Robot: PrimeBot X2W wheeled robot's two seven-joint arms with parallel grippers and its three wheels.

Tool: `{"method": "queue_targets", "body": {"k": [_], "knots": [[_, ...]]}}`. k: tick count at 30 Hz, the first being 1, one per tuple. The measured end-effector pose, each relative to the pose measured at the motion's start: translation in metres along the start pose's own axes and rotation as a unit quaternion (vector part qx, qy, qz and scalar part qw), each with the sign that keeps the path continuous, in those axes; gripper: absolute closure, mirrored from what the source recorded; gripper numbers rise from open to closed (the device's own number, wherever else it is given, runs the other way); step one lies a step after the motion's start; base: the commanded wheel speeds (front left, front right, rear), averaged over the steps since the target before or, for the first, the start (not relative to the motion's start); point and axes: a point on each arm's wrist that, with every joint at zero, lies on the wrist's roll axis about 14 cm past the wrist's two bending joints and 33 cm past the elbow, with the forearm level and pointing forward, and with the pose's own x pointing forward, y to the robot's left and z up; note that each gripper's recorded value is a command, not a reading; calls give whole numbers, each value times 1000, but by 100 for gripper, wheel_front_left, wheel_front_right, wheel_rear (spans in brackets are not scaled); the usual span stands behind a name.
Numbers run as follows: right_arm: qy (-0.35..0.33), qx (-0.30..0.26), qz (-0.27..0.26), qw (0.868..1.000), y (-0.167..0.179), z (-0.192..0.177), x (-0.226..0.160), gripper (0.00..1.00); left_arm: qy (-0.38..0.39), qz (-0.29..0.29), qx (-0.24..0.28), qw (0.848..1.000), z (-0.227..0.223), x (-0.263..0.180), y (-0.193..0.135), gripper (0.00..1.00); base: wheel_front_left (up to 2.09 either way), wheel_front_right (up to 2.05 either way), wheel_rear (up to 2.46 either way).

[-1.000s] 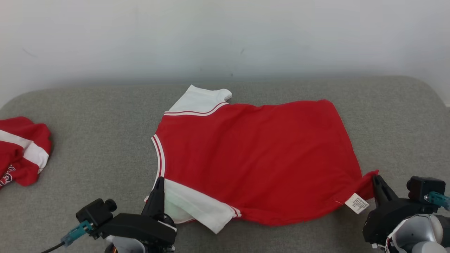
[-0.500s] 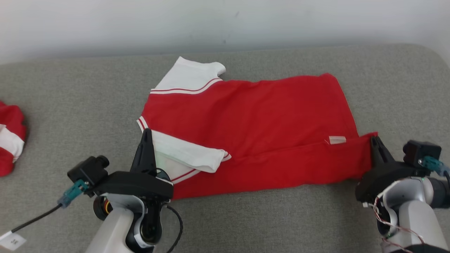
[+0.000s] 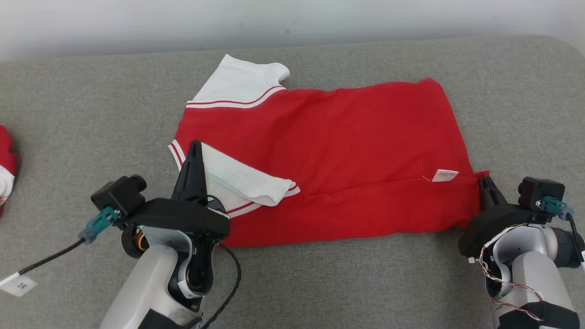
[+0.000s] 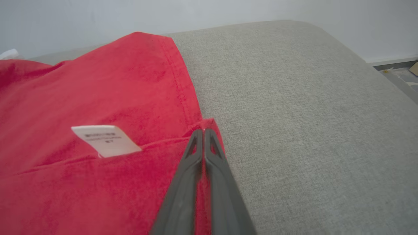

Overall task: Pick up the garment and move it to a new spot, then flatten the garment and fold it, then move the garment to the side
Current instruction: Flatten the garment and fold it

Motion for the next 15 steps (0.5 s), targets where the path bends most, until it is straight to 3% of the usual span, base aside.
{"method": "queue_targets", "body": {"k": [12, 13, 14, 15], "knots": [[-12, 8, -12, 1000, -9, 2, 2, 100, -4, -22, 19, 1000, 3, 16, -15, 100, 0, 0, 0], [-16, 8, -8, 1000, -6, 3, 3, 82, -1, -19, 20, 1000, 2, 16, -13, 100, 0, 0, 0], [-19, 8, -4, 1000, -3, 4, 4, 0, 1, -14, 21, 1000, 0, 16, -10, 100, 0, 0, 0], [-21, 13, -1, 1000, -1, 6, 5, 0, 1, -10, 26, 1000, 0, 16, -8, 76, 0, 0, 0]]}}
